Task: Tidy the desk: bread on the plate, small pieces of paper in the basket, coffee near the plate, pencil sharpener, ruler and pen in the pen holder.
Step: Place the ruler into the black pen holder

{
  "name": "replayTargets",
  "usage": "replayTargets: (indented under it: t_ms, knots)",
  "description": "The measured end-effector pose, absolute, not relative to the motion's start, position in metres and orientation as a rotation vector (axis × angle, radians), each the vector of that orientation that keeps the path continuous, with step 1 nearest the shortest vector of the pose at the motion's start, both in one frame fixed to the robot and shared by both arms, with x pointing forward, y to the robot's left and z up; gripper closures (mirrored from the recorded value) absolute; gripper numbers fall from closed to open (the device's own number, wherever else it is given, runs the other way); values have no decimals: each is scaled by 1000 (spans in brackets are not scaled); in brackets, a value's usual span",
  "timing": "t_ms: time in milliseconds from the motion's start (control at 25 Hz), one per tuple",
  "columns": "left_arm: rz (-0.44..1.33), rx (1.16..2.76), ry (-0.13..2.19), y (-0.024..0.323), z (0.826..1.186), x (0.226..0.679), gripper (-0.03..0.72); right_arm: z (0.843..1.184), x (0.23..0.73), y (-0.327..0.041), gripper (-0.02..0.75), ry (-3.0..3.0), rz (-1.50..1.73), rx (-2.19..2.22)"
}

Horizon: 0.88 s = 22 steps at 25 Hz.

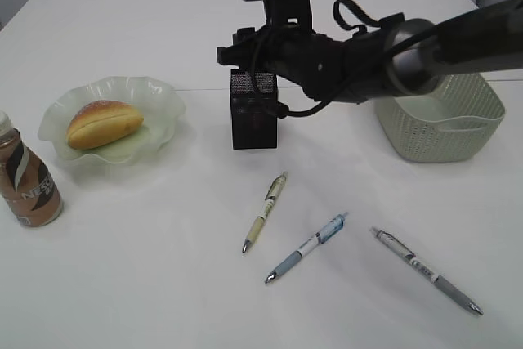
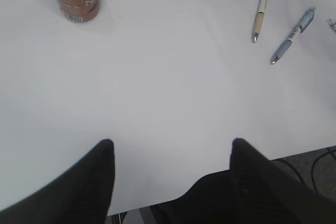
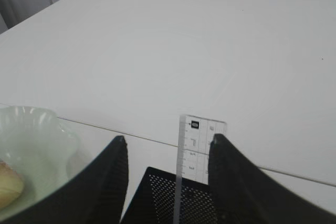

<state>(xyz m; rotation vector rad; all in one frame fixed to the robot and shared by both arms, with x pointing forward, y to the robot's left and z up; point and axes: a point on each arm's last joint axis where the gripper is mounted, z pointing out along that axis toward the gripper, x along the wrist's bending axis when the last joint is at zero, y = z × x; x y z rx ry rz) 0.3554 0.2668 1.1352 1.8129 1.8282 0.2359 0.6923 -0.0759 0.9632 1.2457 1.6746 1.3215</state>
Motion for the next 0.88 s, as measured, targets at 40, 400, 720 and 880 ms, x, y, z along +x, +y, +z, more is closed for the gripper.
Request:
replayTargets:
  t_ms: [40,400,720,880]
  knots:
    - [237,1813,1828,267,1135,355,191,971,691,-76,342,1678,1329,1244]
    - [241,1815,1830,267,1135,355,191,1036,661,-79,342,1878,1308,1215]
    - [241,1815,1830,267,1135,355,191,1059,608,-100,342,2441,796,971]
    - [241,1815,1830,267,1135,355,191,1065,582,-121,342,2607,485,1043]
